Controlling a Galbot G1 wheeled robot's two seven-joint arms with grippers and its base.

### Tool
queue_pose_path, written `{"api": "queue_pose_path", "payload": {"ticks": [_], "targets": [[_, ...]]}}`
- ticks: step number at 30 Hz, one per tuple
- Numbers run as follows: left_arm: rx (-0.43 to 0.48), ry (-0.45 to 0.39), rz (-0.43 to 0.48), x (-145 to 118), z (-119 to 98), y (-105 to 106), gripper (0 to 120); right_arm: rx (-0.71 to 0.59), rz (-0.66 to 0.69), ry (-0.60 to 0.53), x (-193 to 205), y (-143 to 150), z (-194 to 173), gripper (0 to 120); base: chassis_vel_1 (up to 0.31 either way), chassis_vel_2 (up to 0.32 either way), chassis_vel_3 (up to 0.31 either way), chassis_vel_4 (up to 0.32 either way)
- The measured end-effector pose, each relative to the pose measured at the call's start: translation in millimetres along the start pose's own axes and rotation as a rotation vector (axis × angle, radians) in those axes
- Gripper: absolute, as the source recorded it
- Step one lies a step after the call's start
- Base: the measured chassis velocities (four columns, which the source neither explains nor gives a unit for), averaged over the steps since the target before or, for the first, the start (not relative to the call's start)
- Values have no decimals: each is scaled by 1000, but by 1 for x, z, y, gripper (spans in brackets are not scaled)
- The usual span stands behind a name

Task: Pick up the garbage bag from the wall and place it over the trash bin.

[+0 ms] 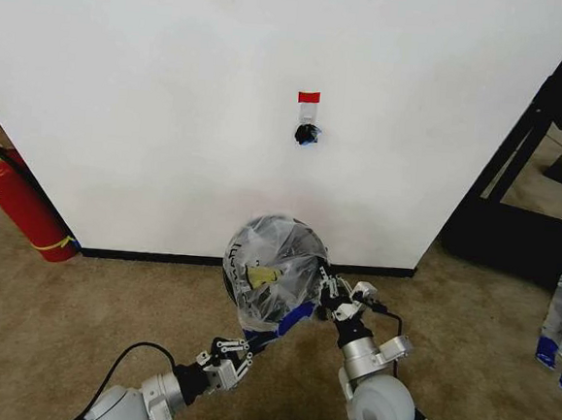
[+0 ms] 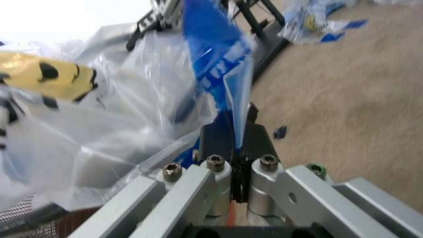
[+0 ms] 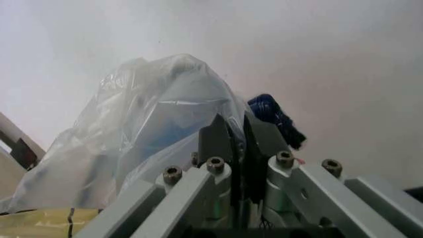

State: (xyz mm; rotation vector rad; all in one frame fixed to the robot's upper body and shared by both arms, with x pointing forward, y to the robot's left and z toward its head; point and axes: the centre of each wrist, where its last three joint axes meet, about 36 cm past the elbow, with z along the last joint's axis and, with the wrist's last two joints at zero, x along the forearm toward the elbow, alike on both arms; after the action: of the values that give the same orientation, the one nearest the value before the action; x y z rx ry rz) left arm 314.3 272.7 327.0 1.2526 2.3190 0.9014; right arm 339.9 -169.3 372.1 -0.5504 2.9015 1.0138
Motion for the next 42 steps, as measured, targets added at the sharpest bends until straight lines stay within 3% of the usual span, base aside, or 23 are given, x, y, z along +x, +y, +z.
{"api": "queue_pose_path", "payload": {"ticks": [5,17,25,33,42], "targets": [[-72,20,-2,2,13,4,0,-37,25,2,1,11,-4,1,0,0,0,0],[-139,138,-71,4,37,11,0,-107,47,17,9,27,-13,1,0,0,0,0],[-145,159,-76,9,38,14,0,-91,21,27,16,21,-12,1,0,0,0,0],[-114,207,-88,21,52,10,0,-89,18,34,17,21,-15,1,0,0,0,0],[-49,138,-79,19,31,3,30,-75,5,-1,12,14,-13,1,0,0,0,0]]}}
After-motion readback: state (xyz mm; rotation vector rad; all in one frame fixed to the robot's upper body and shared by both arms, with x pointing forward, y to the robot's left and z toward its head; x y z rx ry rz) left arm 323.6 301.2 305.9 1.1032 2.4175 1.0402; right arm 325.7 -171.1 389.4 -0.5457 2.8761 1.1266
